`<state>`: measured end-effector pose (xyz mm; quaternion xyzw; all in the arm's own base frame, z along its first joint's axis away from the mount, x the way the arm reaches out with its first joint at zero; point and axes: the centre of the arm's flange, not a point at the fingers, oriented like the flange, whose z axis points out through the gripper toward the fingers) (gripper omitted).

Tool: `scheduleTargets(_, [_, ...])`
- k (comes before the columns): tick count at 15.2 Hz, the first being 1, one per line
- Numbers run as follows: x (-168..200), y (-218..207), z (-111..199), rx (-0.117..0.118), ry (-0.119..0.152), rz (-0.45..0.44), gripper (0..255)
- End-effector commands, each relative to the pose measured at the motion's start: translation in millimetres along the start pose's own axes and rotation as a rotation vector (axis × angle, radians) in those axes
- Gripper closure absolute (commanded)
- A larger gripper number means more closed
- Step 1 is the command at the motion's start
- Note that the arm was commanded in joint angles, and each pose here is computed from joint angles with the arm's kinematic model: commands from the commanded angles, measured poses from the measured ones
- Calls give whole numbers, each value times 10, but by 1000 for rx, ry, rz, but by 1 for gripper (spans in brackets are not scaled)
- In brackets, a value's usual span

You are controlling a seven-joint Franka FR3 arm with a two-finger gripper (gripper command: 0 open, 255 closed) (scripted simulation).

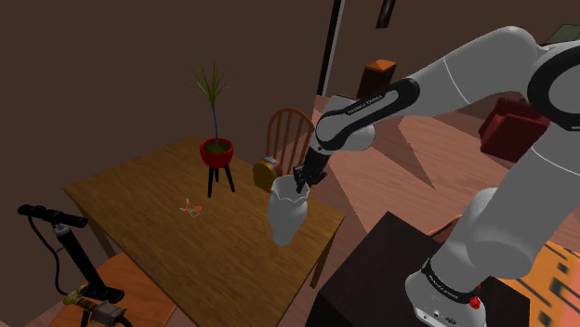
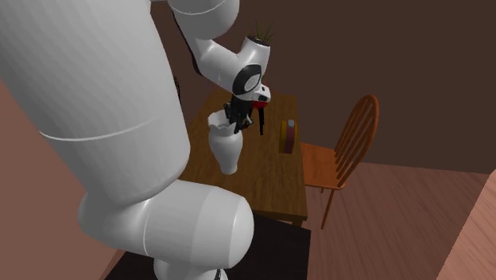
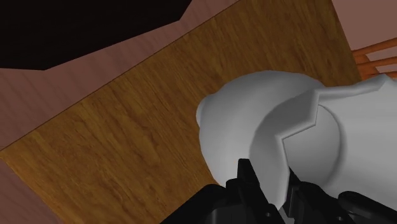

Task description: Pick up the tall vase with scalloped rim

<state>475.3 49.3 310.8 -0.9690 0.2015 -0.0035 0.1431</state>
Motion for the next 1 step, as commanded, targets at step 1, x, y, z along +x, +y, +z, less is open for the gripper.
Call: scheduleTargets(1, [-11,-7,-30,1,1,0,255])
